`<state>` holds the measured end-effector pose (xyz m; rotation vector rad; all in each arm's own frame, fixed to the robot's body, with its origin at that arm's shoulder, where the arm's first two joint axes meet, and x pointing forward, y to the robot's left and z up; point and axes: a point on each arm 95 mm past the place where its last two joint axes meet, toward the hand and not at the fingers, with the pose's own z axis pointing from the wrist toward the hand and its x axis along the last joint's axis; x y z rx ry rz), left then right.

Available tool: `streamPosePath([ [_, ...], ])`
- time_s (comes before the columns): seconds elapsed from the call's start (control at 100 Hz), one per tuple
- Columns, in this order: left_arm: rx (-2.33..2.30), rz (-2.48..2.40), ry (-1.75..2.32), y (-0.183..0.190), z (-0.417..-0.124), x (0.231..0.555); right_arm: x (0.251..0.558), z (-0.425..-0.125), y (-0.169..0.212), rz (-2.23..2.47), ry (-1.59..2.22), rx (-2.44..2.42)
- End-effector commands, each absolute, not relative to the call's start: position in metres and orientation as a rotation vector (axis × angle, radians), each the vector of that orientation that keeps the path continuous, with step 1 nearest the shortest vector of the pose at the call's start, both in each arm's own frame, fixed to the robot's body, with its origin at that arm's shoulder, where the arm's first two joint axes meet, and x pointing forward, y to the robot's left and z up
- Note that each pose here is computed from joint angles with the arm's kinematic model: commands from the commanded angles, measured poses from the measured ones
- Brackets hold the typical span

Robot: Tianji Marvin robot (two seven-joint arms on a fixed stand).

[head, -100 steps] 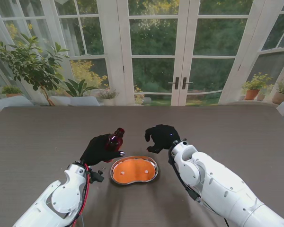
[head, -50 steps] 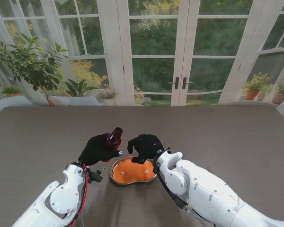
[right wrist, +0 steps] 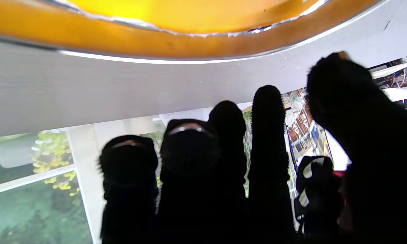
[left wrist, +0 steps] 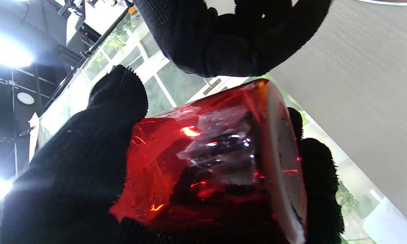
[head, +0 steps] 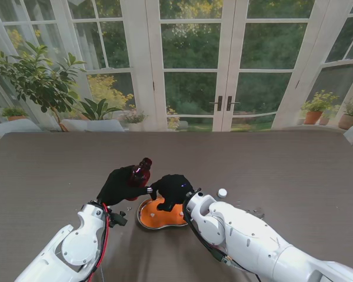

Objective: Collect the cotton balls from the tray into a sample bottle

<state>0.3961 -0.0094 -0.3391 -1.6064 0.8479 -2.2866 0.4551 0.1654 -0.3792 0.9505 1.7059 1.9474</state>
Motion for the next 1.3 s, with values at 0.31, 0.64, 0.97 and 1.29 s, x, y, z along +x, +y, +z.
streamPosePath([
  [0.31,-1.617,-2.294,0.865,-0.013,-0.339,0.395,0.448,-0.388,0.184,1.925,1.802,0.887],
  [0.64,-1.618,-2.299,0.865,-0.014,-0.339,0.396,0.448,-0.394,0.187,1.868,1.871,0.843],
  [0.97,-1.619,-2.299,0.865,-0.014,-0.339,0.395,0.446,-0.399,0.194,1.848,1.896,0.783],
  [1.29,-1.624,-2.302,0.866,-0.016,-0.339,0.395,0.445,-0.405,0.193,1.825,1.927,0.747],
])
